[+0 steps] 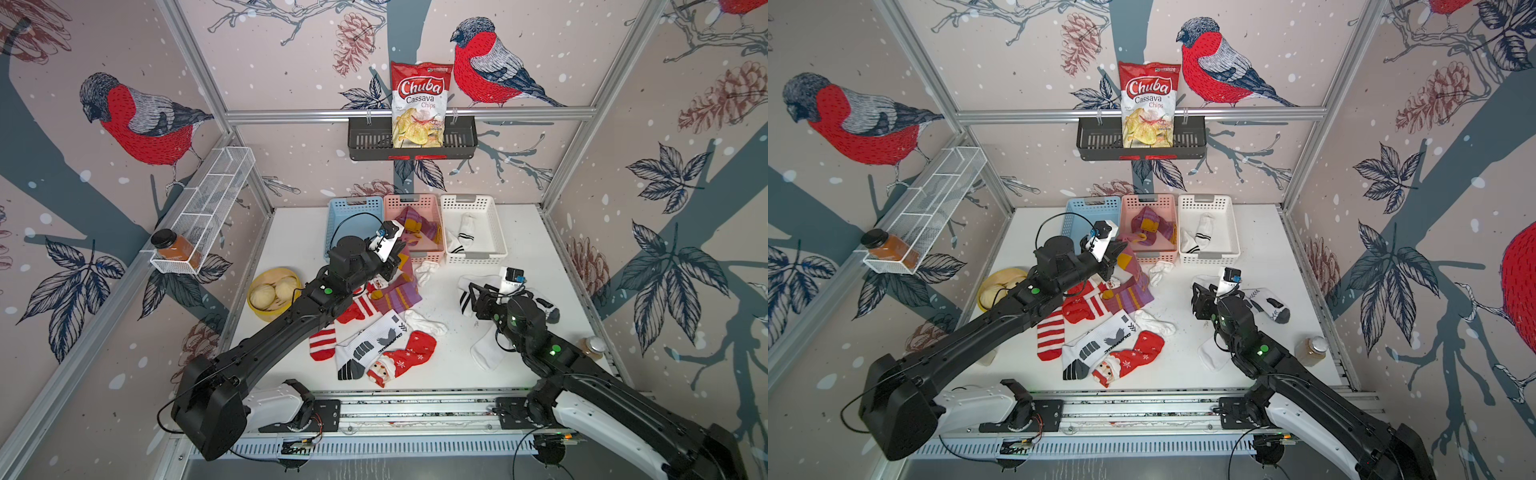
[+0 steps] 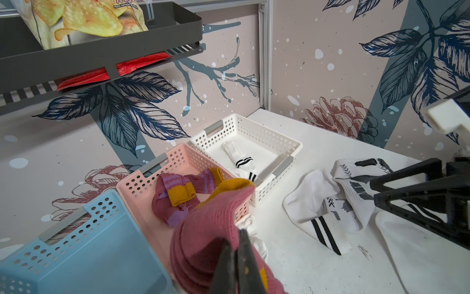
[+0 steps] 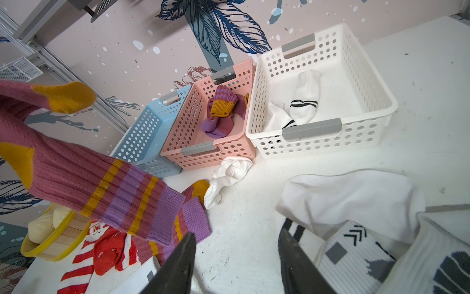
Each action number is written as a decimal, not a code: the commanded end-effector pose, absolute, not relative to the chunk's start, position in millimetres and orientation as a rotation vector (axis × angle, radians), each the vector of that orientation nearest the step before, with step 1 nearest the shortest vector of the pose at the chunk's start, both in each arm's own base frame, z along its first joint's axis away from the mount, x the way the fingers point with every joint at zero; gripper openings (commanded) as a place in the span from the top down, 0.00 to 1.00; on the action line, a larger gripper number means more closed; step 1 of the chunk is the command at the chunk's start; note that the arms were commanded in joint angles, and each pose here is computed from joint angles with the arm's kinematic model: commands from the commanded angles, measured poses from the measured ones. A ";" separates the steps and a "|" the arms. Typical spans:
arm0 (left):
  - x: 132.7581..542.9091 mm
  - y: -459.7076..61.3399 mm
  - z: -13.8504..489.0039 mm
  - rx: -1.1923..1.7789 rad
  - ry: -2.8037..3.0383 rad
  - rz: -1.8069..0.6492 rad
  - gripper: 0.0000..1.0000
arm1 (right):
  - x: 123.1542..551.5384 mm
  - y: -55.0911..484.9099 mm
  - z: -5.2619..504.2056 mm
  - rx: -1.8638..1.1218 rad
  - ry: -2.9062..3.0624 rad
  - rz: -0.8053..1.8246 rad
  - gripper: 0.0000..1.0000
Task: Sort the socks into the basket by color
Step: Place the sock in the bin.
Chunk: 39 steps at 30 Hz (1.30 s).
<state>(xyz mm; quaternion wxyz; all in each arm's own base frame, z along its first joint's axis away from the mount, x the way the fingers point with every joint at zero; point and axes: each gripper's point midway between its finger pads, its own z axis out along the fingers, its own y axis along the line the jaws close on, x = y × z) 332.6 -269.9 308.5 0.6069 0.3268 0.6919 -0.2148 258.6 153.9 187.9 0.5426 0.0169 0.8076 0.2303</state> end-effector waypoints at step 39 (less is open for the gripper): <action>511.1 -327.8 326.7 0.571 1.561 -0.672 1.00 | 256.3 151.2 197.6 0.070 1.896 0.570 0.45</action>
